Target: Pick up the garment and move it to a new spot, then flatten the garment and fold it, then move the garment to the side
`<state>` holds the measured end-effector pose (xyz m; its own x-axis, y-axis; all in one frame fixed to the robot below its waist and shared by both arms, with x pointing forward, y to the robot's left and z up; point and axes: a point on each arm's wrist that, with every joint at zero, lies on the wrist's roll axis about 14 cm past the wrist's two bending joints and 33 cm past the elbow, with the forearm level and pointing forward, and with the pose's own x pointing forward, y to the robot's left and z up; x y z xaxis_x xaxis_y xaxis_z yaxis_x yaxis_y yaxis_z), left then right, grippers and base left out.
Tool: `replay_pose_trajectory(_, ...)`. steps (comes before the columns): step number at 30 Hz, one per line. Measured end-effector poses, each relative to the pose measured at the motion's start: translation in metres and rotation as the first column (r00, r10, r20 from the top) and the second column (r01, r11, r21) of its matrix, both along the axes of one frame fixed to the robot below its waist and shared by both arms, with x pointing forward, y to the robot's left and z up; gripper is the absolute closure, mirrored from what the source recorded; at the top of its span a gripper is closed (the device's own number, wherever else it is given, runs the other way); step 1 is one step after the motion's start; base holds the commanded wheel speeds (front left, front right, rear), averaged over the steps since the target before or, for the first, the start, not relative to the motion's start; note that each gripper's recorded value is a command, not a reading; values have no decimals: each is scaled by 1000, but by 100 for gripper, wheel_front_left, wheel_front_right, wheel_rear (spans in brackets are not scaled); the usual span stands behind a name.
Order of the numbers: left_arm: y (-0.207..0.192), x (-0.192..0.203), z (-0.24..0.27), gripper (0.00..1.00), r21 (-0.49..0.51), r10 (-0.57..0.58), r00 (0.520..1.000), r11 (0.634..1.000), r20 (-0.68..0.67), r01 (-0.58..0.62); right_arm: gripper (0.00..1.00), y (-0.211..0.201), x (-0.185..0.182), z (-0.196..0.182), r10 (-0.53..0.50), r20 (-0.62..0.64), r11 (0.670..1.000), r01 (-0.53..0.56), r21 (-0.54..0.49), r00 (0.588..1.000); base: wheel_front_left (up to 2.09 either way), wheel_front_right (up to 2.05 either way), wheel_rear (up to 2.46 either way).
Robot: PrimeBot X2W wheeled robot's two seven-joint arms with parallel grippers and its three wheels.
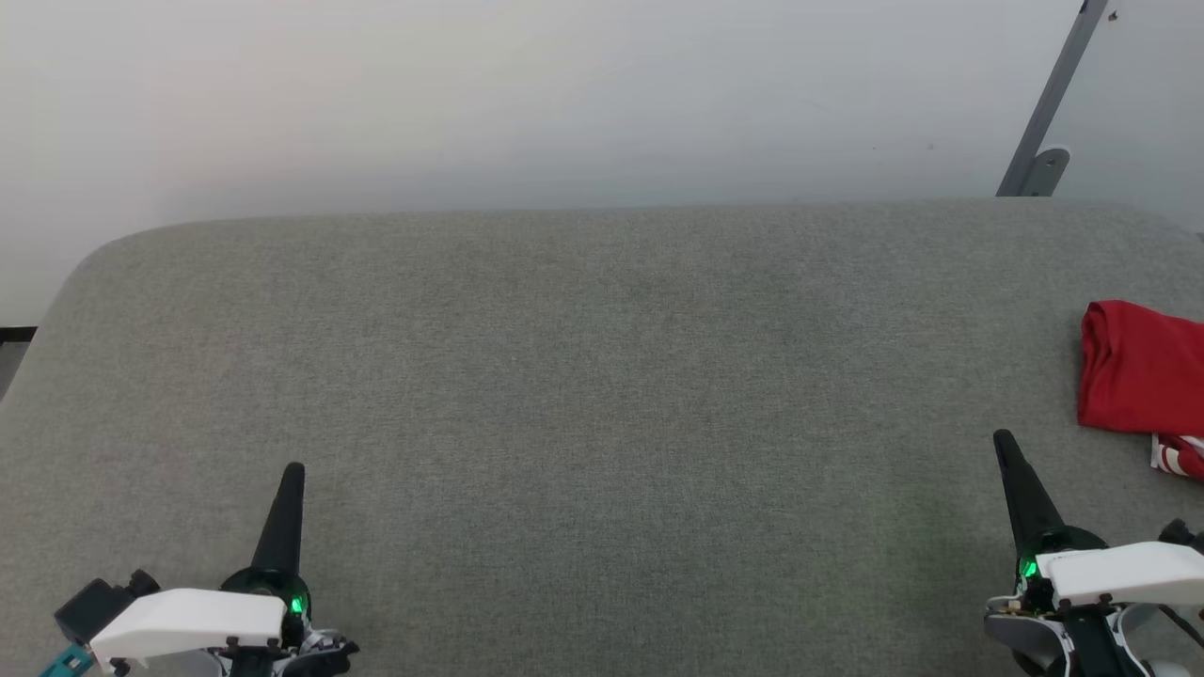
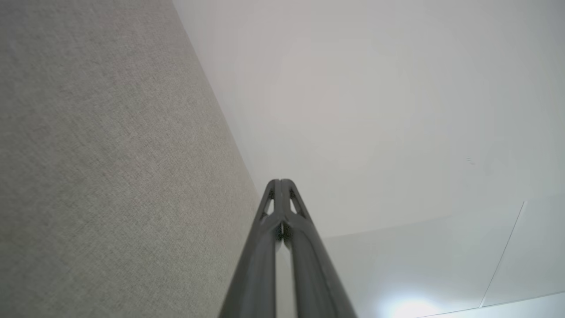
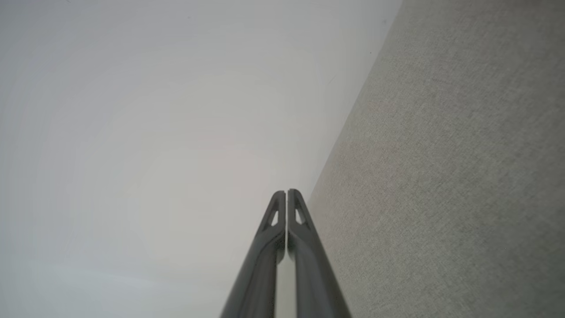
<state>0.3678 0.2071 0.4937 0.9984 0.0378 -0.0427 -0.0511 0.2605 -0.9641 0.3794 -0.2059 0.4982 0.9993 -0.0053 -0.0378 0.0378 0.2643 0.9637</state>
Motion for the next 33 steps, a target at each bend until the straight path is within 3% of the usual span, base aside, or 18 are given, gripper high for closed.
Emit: replay_pose_trajectory(33,-7,18,10,100,-240,-23,999,970,37,32,100,5,7,6,-6,26,971,-1,240,1000,0,0,0)
